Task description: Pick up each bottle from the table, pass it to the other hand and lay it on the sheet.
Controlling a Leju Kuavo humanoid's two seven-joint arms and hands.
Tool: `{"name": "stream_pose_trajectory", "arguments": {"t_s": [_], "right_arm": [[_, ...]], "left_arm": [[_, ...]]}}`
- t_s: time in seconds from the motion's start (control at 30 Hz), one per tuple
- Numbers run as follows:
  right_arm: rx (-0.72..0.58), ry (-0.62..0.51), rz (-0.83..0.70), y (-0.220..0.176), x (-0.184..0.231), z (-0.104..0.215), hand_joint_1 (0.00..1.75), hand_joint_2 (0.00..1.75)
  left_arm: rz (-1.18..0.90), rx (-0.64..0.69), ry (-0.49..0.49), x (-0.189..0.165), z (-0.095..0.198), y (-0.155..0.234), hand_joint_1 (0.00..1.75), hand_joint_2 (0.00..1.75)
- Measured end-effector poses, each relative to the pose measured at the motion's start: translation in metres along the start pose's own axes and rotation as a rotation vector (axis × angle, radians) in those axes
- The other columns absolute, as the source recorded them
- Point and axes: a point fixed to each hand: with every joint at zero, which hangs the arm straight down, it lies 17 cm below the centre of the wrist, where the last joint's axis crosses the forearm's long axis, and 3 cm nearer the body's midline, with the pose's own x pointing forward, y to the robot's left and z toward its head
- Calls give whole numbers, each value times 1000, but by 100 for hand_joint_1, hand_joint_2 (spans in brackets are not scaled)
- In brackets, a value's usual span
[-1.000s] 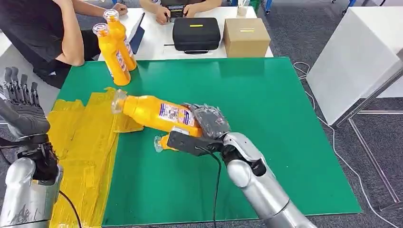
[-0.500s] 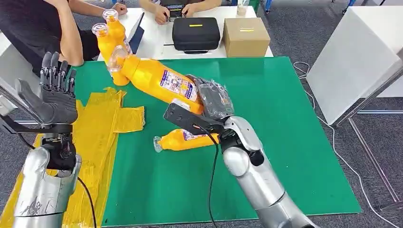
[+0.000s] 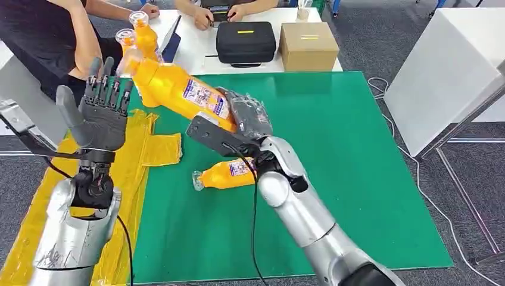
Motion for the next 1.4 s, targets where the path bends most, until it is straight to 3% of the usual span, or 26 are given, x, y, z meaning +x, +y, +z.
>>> {"name": "stream_pose_trajectory", "arguments": {"t_s": [0.23, 0.53, 0.83, 1.4], "right_arm": [[15, 32, -3, 14, 8, -12, 175, 175], [7, 37, 8, 20, 21, -20, 175, 175], [33, -13, 0, 34, 56, -32, 175, 175], [100, -17, 68, 61, 52, -32, 175, 175]], "left_arm": [[73, -46, 25, -11, 0, -32, 0, 175], [102, -53, 45, -19, 1, -44, 0, 175], [39, 13, 47, -28, 9, -26, 0, 175], [-156, 56, 26, -25, 14, -2, 0, 175]]}}
